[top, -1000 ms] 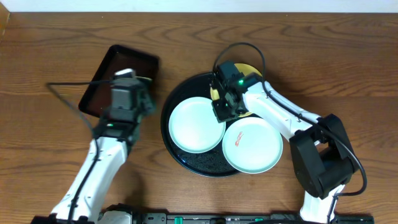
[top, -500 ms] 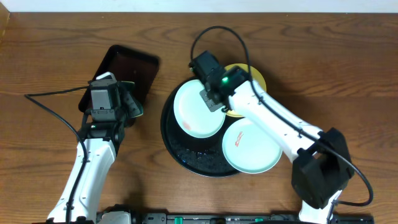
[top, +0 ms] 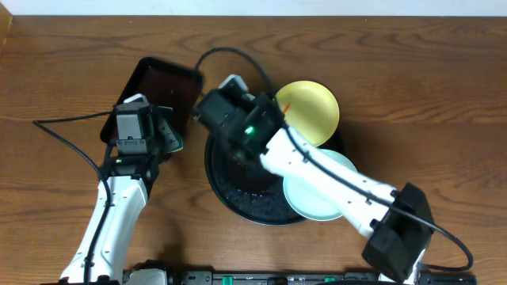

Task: Clean dirty plates on tray and stack at the side
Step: 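Lift the scrubbed mint plate off the platter with the right gripper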

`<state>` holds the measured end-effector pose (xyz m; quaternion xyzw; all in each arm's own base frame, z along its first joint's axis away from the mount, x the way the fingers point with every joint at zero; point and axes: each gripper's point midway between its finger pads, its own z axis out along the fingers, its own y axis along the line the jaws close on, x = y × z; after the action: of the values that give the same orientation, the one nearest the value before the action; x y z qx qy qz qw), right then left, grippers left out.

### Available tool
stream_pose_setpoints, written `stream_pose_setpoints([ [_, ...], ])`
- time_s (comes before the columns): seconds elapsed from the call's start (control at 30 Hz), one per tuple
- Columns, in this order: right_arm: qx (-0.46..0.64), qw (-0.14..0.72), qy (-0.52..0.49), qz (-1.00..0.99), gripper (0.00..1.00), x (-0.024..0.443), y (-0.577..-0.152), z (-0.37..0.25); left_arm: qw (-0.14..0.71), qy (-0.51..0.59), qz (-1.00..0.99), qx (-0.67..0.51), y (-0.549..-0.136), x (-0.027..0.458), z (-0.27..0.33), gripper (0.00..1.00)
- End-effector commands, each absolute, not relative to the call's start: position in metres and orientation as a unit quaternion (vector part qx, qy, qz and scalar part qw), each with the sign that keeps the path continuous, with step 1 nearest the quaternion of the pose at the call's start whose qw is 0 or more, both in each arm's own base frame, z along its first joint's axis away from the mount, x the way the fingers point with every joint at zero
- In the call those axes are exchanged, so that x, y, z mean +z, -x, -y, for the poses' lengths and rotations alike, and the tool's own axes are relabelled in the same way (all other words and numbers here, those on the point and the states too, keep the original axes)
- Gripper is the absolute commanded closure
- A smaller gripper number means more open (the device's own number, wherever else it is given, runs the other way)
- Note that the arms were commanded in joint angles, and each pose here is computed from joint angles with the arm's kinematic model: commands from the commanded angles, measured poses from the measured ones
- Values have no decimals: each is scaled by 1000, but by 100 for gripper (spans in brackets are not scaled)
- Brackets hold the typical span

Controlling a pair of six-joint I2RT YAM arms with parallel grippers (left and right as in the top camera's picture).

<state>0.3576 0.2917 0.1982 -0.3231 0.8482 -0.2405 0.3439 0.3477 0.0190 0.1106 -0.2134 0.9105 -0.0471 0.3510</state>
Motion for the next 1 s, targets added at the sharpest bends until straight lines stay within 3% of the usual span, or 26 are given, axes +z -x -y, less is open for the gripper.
stream_pose_setpoints([
  [0.0, -300, 399, 317, -806, 99, 247, -357, -290, 355, 221, -907, -51, -348, 114, -20, 93],
  [0.37, -408, 421, 334, -738, 99, 282, -353, -286, 351, 221, -908, -50, -346, 112, -20, 92],
  [0.97, -336, 413, 355, -768, 99, 263, -354, -301, 351, 231, -906, -54, -346, 112, -20, 93],
])
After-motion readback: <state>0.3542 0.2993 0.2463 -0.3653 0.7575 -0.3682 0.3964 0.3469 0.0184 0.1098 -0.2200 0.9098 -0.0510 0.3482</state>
